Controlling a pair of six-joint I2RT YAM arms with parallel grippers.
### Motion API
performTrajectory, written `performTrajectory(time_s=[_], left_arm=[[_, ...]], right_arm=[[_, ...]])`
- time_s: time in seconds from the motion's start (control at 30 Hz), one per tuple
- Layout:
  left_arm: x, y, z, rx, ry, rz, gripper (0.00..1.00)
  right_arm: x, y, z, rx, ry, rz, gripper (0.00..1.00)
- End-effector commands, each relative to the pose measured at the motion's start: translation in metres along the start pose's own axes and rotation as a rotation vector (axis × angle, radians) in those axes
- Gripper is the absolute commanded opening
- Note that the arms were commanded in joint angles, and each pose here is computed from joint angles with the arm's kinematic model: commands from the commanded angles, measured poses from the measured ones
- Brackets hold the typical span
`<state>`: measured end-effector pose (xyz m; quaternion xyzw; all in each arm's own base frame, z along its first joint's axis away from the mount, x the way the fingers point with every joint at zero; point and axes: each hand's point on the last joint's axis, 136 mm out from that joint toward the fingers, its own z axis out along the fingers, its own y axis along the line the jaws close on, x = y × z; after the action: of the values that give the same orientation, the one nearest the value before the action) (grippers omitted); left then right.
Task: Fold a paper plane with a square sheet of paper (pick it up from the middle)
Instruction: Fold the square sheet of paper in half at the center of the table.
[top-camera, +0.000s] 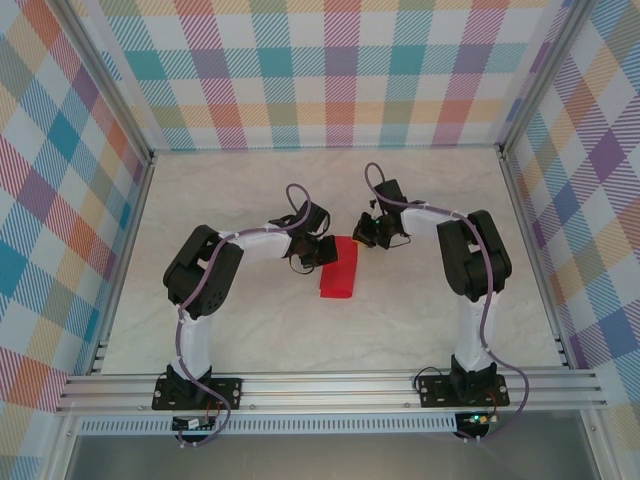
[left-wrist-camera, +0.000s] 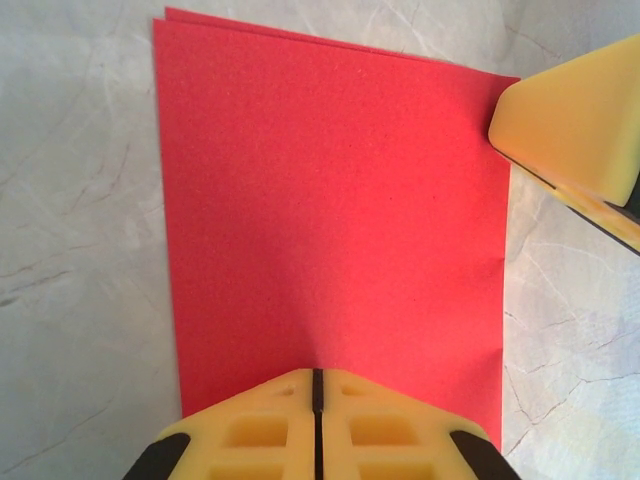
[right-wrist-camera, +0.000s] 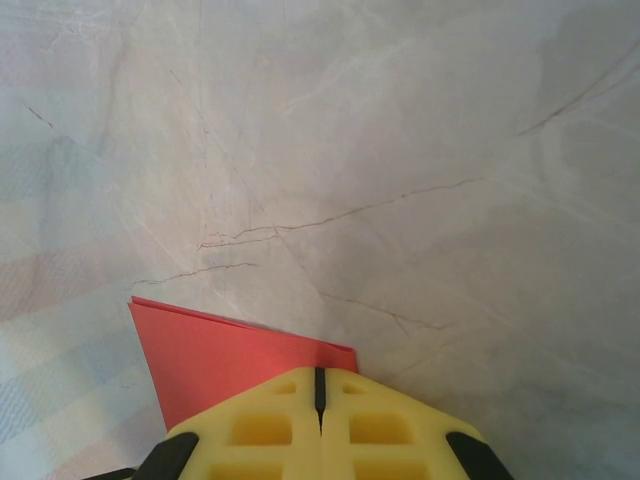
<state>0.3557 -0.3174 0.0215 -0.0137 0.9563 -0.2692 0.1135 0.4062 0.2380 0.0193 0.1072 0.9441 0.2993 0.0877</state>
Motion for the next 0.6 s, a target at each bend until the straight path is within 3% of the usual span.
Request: performTrajectory(time_s=[0.0, 0.17, 0.57], left_arm=[[0.024, 0.025, 0.015, -0.085, 0.078, -0.006, 0.08], [0.024, 0.026, 0.015, -0.092, 0.074, -0.016, 0.08], [0.029, 0.035, 0.016, -0.129, 0.089, -0.041, 0.08]], right_arm=[[-0.002, -0.004, 0.001, 0.014, -0.007, -0.001, 0.00], [0.012, 0.024, -0.028, -0.106, 0.003, -0.040, 0.00], [0.081, 0.014, -0.029, -0.144, 0.143, -0.058, 0.00]])
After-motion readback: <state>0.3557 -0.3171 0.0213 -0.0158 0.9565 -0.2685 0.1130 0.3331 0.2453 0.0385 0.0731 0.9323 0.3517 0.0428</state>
